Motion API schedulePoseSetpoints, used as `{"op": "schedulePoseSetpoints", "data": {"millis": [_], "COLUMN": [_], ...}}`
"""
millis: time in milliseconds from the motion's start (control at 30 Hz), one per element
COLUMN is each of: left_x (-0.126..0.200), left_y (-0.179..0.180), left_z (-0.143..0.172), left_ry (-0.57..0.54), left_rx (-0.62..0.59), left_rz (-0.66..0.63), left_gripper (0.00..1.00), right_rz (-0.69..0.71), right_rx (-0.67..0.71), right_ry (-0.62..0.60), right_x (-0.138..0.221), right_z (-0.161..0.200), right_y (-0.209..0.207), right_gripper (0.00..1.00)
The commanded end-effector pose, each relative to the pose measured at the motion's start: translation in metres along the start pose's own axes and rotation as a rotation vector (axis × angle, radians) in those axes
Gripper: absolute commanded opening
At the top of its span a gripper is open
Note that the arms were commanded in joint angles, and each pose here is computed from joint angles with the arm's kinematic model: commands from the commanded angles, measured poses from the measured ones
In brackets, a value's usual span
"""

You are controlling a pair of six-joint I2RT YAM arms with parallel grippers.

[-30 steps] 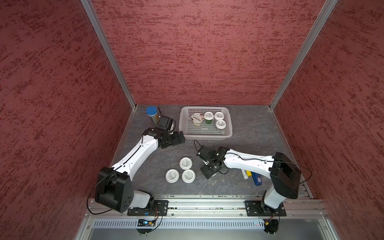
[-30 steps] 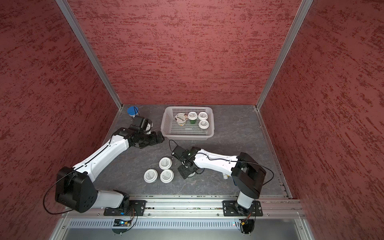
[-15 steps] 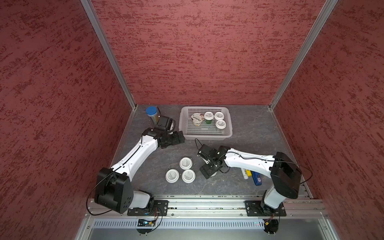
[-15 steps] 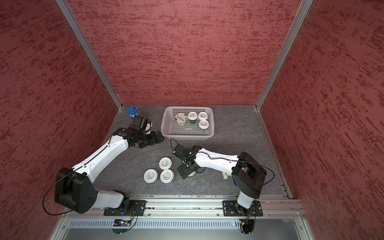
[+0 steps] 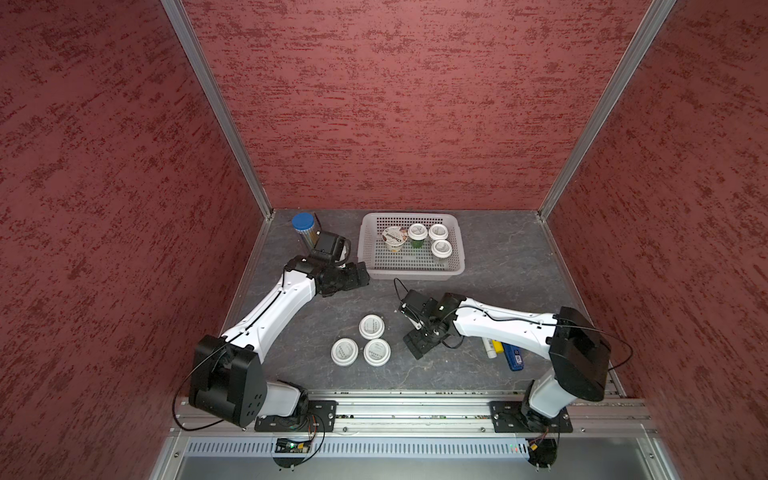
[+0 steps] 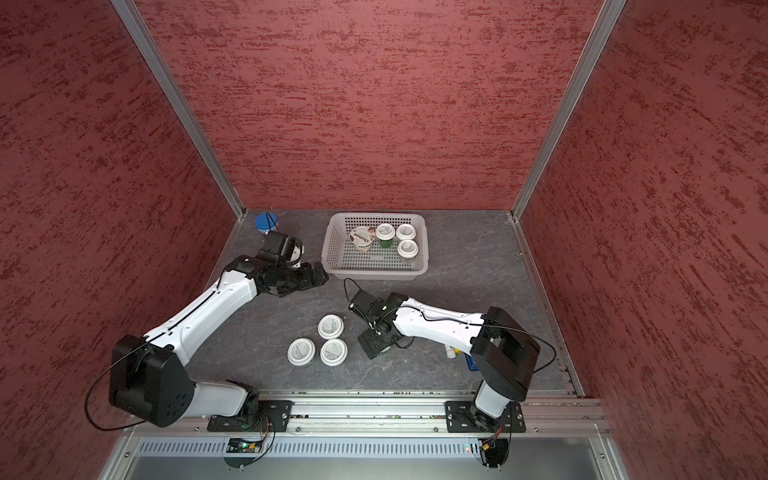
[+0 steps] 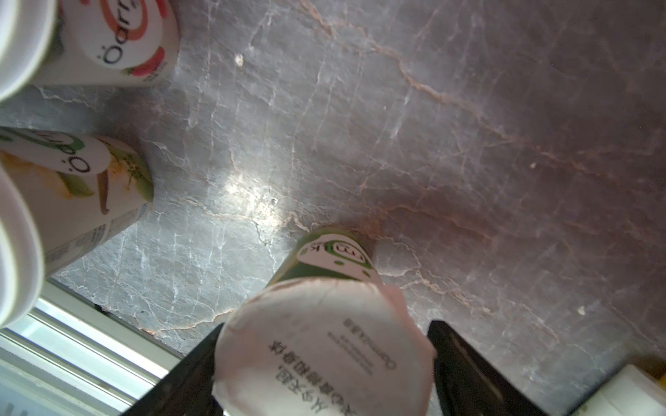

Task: Put the yogurt in the basket
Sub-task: Pick up the yogurt from the center of the board, then place the yogurt in the basket.

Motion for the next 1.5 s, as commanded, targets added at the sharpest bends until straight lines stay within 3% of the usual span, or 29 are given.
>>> {"op": "schedulePoseSetpoints", "data": {"millis": [0,500,767,1100,1300,1467], "left_x": [0.000,0.002,0.012,0.018,0.011,0.010], "left_y": [-0.001,-0.012,-0.016,-0.011,-0.005,-0.001], "left_z": [0.002,-0.006,-0.017,-0.018,-0.018,-0.021], "left_ry": [0.000,0.024,0.001,-0.004,-0.001,-0.004], "left_rx": [-0.006,0.000,-0.016,-0.044,-0.022,0.002], "left_rz": [0.017,0.062,0.082,0.062,0.073,0.094], "left_gripper": [1.00,1.00,1.00,1.00,1.00,1.00], "right_rz": [-0.003,0.009,0.034,0.077,0.104,0.127], "right_rx": [-0.006,0.000,0.009,0.018,-0.022,-0.069], "right_ry": [-0.020,-0.047,-0.088,-0.196,-0.277,-0.325], "right_x": [0.006,0.020,0.053,0.114,0.122,0.110], "right_z": [0.000,-0.004,-0.026,-0.110,-0.182,-0.234], "right_y": [0.001,-0.001,-0.006,-0.024,-0.046,-0.068], "right_gripper": [0.85,0.77,0.75,0.74,0.74,0.74]}}
Point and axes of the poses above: each gripper's point midway between its finger pads, its own x axis back along the fingers, its own y axis along the line the jaws close on, z = x × y, the point moved 1 cm from there along x, back along the fingers, and after that the axes turned 9 degrees about -x, right-handed, at the moved point
